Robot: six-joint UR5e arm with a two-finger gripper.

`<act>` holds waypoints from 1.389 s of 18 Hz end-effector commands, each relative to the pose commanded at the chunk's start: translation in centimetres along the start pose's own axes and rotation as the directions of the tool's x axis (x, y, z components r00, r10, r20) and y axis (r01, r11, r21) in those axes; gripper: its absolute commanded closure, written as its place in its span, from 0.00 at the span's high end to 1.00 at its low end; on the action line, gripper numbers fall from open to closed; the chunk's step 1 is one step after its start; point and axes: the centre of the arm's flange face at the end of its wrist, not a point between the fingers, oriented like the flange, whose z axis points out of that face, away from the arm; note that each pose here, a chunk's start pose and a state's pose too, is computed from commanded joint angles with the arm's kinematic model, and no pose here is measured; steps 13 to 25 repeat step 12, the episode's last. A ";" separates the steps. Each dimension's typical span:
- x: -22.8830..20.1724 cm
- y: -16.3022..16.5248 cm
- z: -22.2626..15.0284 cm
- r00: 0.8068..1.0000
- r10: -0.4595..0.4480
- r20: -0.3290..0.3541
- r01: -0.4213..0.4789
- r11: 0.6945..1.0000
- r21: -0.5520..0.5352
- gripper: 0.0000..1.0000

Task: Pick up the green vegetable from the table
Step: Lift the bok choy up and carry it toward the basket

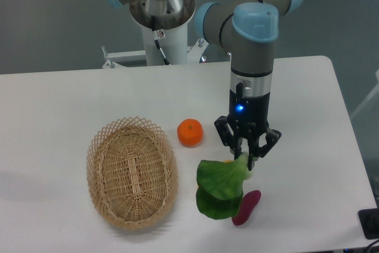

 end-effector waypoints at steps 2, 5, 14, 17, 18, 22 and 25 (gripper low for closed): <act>0.1 0.1 0.0 1.000 0.001 -0.001 -0.001 1.000 -0.001 0.34; 0.0 0.0 0.0 1.000 0.002 0.000 -0.002 1.000 0.000 0.34; 0.2 0.0 0.1 1.000 0.002 -0.002 -0.002 1.000 0.000 0.34; 0.2 0.0 0.1 1.000 0.002 -0.002 -0.002 1.000 0.000 0.34; 0.2 0.0 0.1 1.000 0.002 -0.002 -0.002 1.000 0.000 0.34; 0.2 0.0 0.1 1.000 0.002 -0.002 -0.002 1.000 0.000 0.34; 0.2 0.0 0.1 1.000 0.002 -0.002 -0.002 1.000 0.000 0.34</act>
